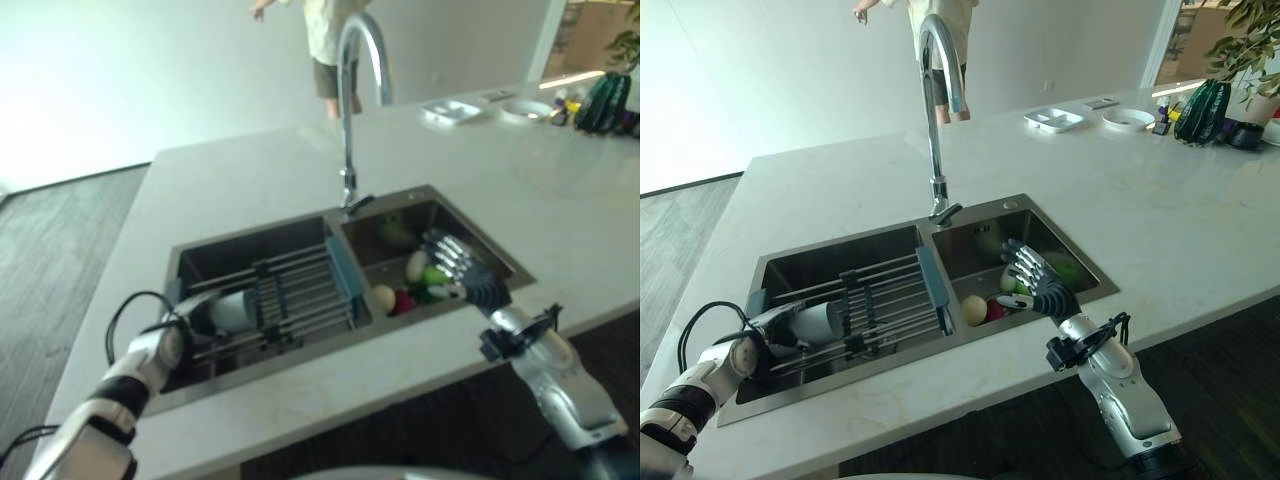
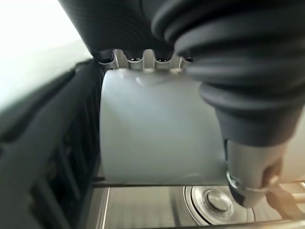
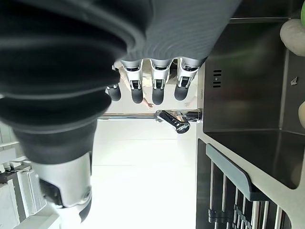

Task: Place the dishes in the dishwasher.

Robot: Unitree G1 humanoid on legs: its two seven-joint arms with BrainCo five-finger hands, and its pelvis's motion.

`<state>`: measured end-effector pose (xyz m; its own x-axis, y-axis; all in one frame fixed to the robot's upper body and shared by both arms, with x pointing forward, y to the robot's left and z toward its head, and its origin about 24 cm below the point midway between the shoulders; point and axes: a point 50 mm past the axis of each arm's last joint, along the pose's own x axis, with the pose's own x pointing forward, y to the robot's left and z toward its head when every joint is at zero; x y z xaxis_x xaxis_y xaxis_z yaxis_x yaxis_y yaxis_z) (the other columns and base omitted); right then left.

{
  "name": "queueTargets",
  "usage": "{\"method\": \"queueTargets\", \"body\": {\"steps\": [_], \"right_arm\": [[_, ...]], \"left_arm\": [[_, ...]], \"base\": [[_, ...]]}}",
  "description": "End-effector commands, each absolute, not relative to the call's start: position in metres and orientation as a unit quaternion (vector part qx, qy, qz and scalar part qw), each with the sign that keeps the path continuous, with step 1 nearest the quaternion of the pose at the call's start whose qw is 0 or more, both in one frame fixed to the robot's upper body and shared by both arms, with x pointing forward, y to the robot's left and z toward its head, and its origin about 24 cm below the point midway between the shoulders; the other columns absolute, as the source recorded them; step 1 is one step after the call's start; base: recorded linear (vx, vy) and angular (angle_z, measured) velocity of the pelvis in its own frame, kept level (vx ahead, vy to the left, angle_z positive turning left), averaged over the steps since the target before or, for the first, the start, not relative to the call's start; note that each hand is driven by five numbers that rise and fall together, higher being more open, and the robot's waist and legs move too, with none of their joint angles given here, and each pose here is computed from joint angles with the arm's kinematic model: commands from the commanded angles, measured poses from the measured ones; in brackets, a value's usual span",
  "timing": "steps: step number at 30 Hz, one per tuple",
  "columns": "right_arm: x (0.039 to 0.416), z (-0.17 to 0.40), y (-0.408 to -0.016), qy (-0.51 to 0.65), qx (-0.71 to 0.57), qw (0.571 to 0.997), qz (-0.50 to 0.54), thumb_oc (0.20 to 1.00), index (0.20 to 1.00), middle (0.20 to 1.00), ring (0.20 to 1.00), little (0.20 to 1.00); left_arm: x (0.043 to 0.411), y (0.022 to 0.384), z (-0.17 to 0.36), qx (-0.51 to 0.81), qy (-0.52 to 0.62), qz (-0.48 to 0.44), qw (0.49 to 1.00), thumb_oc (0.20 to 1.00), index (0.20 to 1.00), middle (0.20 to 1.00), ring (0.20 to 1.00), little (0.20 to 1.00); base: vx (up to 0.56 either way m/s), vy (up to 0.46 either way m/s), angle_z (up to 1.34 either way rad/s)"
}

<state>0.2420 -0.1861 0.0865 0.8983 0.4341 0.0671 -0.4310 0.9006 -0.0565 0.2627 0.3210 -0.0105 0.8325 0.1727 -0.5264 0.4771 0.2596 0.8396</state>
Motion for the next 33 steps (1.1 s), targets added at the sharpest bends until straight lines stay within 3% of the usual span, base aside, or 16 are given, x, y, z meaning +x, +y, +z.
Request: {"method": "queueTargets", "body": {"steps": [1, 33], "right_arm": [[0.250, 0.113, -0.182, -0.119, -0.017, 0.968, 0.222, 1.000, 1.000, 1.000, 1.000, 1.000], [0.252, 0.115, -0.182, -0.119, -0.022, 0.967, 0.223, 1.000, 1.000, 1.000, 1.000, 1.000]], "left_arm": [[0.269, 0.351, 0.009, 0.605, 0.295, -0.038, 0.739, 1.000, 1.000, 1.000, 1.000, 1.000], [0.238, 0.381, -0.007, 0.590, 0.392, -0.026, 0.706, 1.000, 1.000, 1.000, 1.000, 1.000]], "base": [[0.00, 0.000, 0.00], [0.00, 0.001, -0.01]]}}
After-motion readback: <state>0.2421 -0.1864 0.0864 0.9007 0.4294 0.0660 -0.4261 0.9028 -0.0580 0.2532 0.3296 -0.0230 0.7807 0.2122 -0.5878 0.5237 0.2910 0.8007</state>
